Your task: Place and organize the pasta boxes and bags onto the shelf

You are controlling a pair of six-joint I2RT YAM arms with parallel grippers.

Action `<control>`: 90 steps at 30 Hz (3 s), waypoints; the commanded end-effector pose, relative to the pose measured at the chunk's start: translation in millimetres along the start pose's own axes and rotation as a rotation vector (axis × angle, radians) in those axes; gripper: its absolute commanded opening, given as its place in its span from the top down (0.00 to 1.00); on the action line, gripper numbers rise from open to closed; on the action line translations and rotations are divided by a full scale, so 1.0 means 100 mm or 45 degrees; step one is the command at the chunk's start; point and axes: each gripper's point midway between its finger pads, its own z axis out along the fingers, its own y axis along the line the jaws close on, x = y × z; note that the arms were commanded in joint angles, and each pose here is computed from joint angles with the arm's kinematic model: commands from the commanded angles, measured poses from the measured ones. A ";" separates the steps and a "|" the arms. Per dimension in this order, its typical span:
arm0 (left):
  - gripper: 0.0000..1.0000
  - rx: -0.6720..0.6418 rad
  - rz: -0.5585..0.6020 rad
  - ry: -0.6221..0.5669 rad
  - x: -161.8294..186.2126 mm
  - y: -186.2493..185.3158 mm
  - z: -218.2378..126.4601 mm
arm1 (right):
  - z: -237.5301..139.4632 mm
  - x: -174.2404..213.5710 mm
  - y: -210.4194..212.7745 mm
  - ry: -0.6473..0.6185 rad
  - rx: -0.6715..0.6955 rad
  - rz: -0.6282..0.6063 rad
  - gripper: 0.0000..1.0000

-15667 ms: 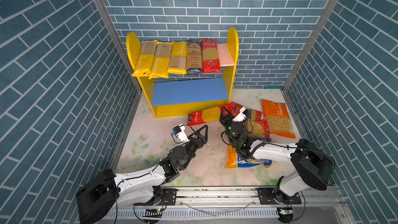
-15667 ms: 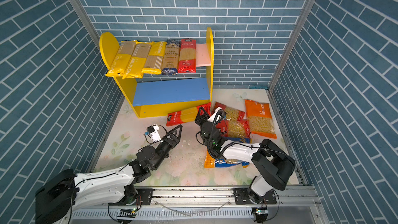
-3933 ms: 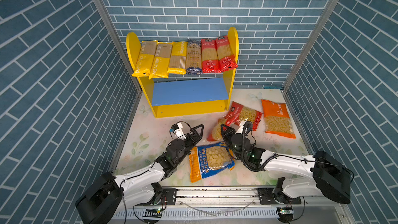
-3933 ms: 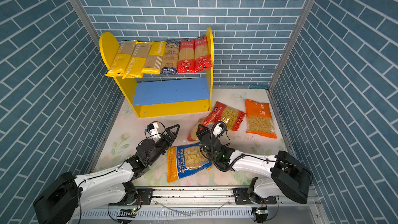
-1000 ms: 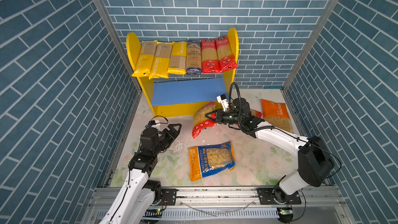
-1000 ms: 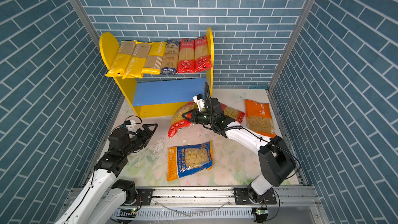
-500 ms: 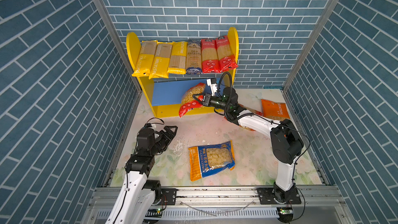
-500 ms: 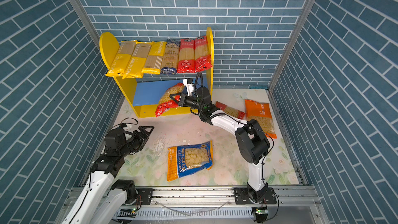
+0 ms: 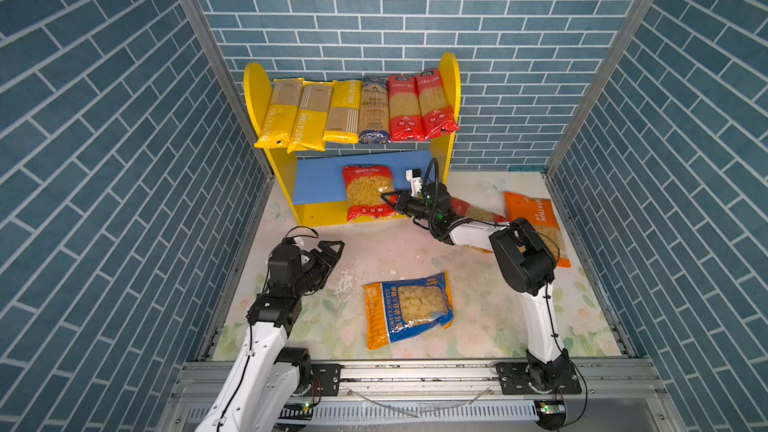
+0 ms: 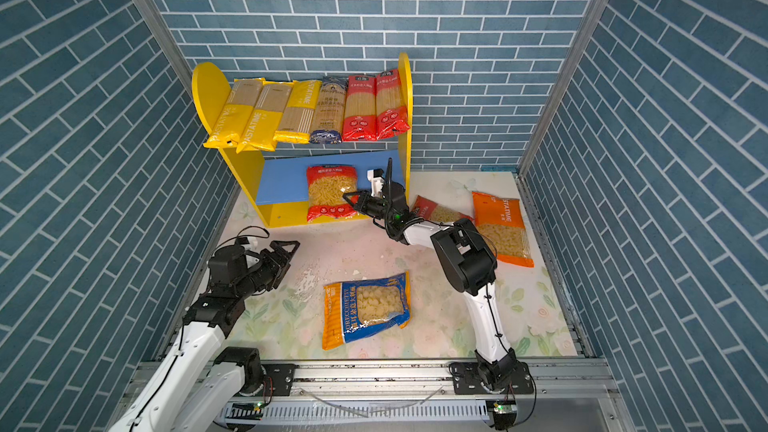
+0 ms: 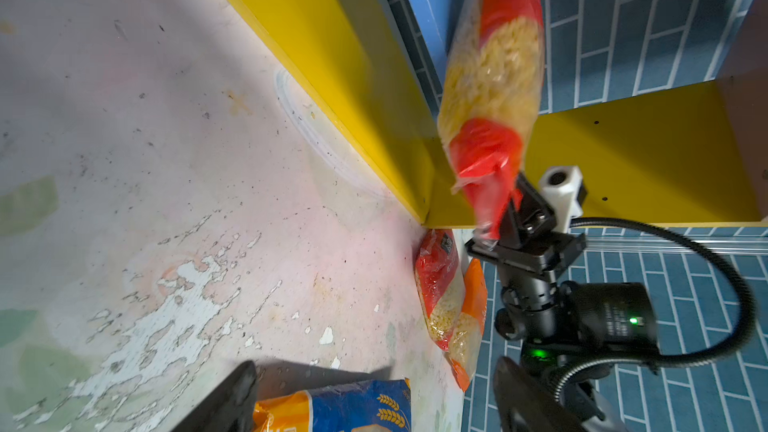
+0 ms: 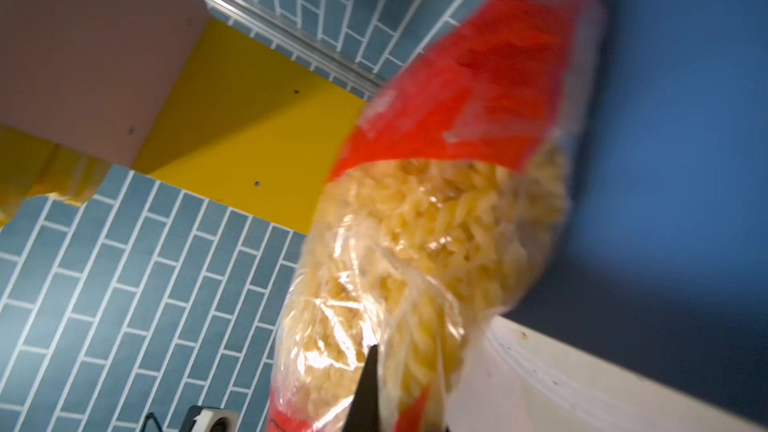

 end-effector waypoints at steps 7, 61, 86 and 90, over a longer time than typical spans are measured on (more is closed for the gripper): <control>0.02 0.353 0.020 -0.192 -0.36 -0.45 0.17 | 0.06 -0.35 0.47 -0.133 -0.081 0.144 1.00; 0.27 0.332 0.156 -0.441 -1.56 -0.73 1.06 | -0.56 0.76 0.58 0.151 0.011 0.319 0.36; 1.00 0.234 0.238 -0.664 -2.13 -0.71 0.77 | -1.34 0.99 0.44 0.054 0.151 0.284 0.40; 1.00 0.130 0.281 -0.829 -2.22 -0.53 0.59 | -1.35 1.04 0.41 0.081 0.156 0.290 0.41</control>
